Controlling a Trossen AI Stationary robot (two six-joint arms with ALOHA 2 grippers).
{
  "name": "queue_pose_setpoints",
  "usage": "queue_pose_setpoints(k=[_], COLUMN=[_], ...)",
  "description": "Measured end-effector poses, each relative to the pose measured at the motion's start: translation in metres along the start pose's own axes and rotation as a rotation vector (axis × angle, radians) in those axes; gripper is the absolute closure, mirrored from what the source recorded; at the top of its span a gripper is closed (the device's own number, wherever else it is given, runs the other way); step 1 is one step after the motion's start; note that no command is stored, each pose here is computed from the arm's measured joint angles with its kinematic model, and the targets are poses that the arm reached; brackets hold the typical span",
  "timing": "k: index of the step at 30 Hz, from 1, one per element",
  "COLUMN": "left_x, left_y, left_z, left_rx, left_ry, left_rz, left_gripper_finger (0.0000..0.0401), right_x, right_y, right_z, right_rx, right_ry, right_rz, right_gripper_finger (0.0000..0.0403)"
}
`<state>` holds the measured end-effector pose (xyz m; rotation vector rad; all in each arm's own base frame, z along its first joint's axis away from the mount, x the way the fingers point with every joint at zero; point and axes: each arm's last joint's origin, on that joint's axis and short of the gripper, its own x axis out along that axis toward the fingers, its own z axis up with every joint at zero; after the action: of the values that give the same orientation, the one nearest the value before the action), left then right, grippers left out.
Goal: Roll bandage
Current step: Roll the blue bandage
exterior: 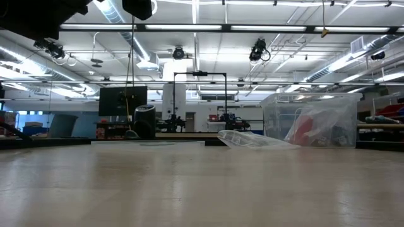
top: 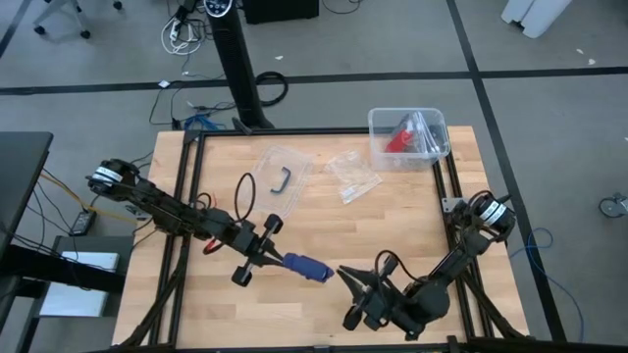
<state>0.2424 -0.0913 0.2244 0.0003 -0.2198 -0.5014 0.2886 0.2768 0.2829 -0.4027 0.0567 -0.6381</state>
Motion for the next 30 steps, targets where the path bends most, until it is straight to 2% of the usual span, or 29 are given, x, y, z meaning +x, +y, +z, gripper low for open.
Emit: queue_pose_setpoints(k=[4,12,16,20,25,30], left_x=[0.000,-0.002,-0.003,-0.003,-0.002,-0.001], left_y=[0.002,0.003,0.004,0.001,0.000,0.000], left_z=[0.002,0.020,0.022,0.023,0.020,0.009], left_rx=[-0.055,-0.131,-0.117,-0.032,0.103,0.290], left_ry=[-0.022,-0.211,-0.239,-0.235,-0.208,-0.096], left_rz=[0.065,0.105,0.113,0.045,-0.009,-0.016], left_gripper_finger=[0.0400,0.0400,0.0400,0.0400,0.0400,0.0400], right_x=[-0.003,-0.006,-0.002,0.011,0.022,0.023], right_y=[0.002,0.002,0.002,0.000,-0.002,-0.002], right_z=[-0.001,-0.001,-0.001,-0.002,-0.003,-0.003], right_rx=[-0.007,0.040,0.026,0.028,0.136,0.236], right_ry=[0.002,-0.001,-0.005,-0.013,-0.008,-0.008], right_rz=[0.008,0.015,0.012,-0.007,-0.031,-0.034], right_gripper_finger=[0.0341,0.0340,0.0339,0.0339,0.0339,0.0341])
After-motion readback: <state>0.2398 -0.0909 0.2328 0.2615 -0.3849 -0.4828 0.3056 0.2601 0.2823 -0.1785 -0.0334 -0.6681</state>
